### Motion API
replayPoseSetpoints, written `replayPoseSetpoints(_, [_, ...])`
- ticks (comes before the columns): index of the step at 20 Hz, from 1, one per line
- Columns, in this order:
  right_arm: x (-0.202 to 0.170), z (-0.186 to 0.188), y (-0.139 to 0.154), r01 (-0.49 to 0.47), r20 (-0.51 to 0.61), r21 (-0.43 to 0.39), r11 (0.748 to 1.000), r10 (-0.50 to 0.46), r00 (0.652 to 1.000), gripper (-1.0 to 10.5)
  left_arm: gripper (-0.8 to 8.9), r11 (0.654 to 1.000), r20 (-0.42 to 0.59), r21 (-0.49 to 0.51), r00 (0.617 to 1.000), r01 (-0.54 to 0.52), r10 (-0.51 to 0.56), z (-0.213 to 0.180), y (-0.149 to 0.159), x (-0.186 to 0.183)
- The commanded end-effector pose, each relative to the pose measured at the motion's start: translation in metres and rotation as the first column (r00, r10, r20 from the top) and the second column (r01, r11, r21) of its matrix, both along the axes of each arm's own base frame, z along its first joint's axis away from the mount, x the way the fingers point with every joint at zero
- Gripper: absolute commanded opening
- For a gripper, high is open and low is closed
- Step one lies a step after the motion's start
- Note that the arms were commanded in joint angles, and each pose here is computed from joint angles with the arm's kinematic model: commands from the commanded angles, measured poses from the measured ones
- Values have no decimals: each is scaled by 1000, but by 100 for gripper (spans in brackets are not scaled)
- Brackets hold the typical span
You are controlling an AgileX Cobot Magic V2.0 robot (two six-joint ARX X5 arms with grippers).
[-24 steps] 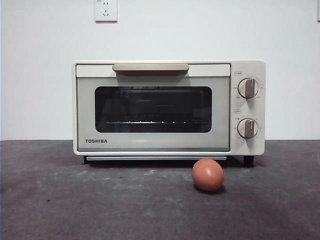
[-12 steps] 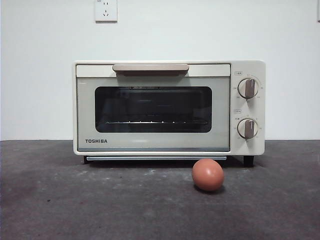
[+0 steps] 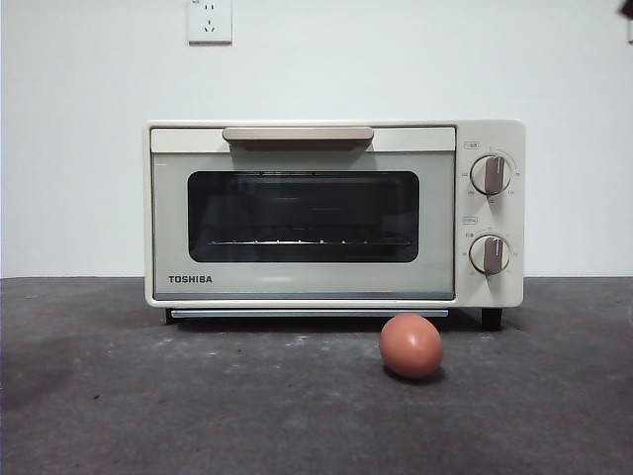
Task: Eggoven
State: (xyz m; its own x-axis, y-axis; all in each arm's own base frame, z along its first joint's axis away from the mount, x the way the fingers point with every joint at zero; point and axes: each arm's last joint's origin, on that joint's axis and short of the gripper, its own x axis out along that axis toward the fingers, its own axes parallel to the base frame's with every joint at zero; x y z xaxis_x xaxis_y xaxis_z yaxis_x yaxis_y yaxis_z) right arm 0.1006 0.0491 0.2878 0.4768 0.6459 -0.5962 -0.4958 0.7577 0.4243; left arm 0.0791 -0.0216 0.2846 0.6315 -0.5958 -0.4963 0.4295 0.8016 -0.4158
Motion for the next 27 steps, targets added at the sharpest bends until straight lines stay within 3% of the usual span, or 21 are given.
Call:
replayPoseSetpoints(1, [15,5,12,-7,-7,53,999,7,1000,370,7,1000,31,7,999,17,-17,5,0,0])
replayPoseSetpoints(3, [31,0,28,1,-29,51,999,0,1000,369,7,1000,31,6,999,16,-16,5,0,0])
replayPoseSetpoints(7, [62,-23,62,79,-96,-94,992,-88,991,369,7,1000,30,6,999,16,-16,5,0,0])
replayPoseSetpoints(14, [110,-55,119,83,-157,-302,950,-136,978,362,7,1000,30,5,999,16,-16,5,0,0])
replayPoseSetpoints(27, [146,-113,148,94,-228,-371,924,-189,955,353,7,1000,37,5,999,16,-16,6,0,0])
